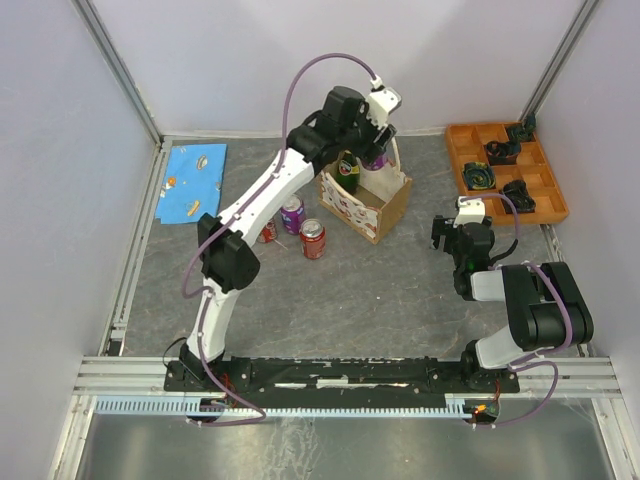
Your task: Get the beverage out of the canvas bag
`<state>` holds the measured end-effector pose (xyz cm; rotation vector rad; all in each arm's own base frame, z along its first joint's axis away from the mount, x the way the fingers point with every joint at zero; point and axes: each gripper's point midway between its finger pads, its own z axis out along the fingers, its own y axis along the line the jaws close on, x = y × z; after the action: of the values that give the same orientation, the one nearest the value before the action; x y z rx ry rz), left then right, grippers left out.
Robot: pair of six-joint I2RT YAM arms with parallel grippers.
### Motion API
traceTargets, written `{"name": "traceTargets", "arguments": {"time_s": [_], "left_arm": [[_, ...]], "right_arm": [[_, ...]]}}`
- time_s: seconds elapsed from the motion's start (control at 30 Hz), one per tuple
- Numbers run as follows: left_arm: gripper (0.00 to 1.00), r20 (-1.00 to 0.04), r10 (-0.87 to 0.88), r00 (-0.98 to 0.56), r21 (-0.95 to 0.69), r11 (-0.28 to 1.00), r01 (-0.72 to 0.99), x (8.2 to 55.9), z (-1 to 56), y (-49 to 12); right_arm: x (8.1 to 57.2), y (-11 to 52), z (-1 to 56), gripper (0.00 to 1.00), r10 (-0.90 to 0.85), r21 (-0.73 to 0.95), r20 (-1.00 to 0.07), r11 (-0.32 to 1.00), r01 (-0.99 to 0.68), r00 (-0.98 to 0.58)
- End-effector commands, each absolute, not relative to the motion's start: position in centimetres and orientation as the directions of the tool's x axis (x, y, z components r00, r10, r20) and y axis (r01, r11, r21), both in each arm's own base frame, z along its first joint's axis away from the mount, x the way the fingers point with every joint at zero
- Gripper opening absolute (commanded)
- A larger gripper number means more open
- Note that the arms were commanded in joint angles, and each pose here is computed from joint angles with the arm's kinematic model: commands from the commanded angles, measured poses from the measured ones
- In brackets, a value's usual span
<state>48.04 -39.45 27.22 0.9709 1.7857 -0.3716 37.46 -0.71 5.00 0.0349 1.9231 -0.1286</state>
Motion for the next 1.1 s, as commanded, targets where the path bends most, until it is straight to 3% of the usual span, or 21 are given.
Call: {"name": "traceTargets", "arguments": {"time_s": [0.0,0.43,1.07], "left_arm": [[0.03,-0.961,0.278,0.008,0.213,0.717,0.664,47.3,39.9,-35.9],[0.03,-0.947,0.319,-0.027,0.280,0.865,0.417,43.4,43.3,-23.9],[0.03,-0.934,0.218,-0.282,0.136,0.949,0.284,35.3,29.4,-16.6]], "right_arm": [[38.7,-0.8,6.9,0.99,-0.033,-0.064,-0.957,0.993,0.099,-0.287],[38.8,-0.8,6.9,0.99,-0.032,-0.063,-0.957,0.993,0.098,-0.287],[38.8,-0.7,6.9,0.99,-0.033,-0.063,-0.957,0.993,0.097,-0.288]]}}
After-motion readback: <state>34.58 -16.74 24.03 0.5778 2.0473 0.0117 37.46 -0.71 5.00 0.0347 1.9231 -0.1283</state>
